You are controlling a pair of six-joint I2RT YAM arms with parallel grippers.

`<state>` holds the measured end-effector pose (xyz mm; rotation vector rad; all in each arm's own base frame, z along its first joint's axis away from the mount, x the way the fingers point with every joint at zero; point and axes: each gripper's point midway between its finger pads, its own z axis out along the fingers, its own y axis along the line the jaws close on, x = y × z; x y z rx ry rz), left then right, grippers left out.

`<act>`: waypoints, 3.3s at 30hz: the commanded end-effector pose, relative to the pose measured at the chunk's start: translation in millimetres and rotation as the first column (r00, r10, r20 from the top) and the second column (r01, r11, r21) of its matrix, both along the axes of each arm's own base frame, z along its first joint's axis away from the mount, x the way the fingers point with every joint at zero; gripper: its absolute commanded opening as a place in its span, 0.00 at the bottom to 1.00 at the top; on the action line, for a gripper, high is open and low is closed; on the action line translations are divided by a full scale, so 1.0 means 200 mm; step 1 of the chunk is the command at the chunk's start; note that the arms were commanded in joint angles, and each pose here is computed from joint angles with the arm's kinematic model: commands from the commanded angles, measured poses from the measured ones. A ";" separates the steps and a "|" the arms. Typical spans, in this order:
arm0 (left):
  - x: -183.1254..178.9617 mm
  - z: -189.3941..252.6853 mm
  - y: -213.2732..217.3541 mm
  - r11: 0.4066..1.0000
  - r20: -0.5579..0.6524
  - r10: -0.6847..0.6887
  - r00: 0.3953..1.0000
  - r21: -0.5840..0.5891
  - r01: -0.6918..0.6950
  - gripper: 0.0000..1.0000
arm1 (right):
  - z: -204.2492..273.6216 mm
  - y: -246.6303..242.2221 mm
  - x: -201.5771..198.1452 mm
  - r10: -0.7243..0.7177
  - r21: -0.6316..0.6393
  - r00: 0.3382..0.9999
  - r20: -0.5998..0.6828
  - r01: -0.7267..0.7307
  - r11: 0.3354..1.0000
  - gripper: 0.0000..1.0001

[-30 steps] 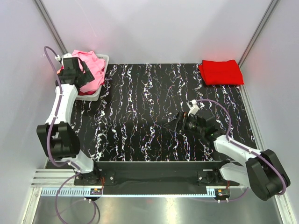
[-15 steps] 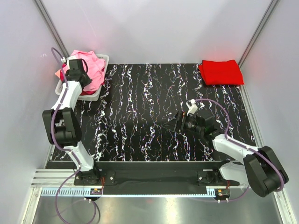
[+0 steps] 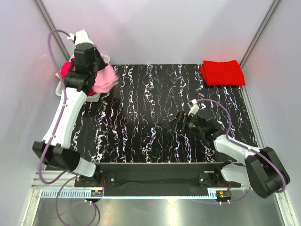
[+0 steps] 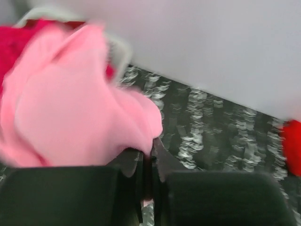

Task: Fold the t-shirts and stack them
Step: Grab the tshirt from the pile, then move the tshirt to the center of the board, then flatten the tshirt out

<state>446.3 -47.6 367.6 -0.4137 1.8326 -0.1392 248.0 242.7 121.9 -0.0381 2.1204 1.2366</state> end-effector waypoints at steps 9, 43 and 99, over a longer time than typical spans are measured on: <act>-0.48 -0.45 -0.63 0.948 -0.355 -0.293 0.888 0.015 0.319 0.99 | 0.49 -0.46 -0.04 -0.392 -0.121 0.899 0.195 0.419 0.900 1.00; -1.28 -0.82 -0.23 0.939 -0.389 -0.321 0.864 -0.015 0.342 0.99 | -0.41 -0.27 -0.20 -0.308 -0.542 0.837 -0.452 0.016 0.840 0.73; -1.29 -0.78 -0.21 0.945 -0.295 -0.321 0.900 -0.037 0.325 0.99 | -0.55 0.14 -0.42 -0.223 -0.569 0.811 -0.541 -0.158 0.807 0.44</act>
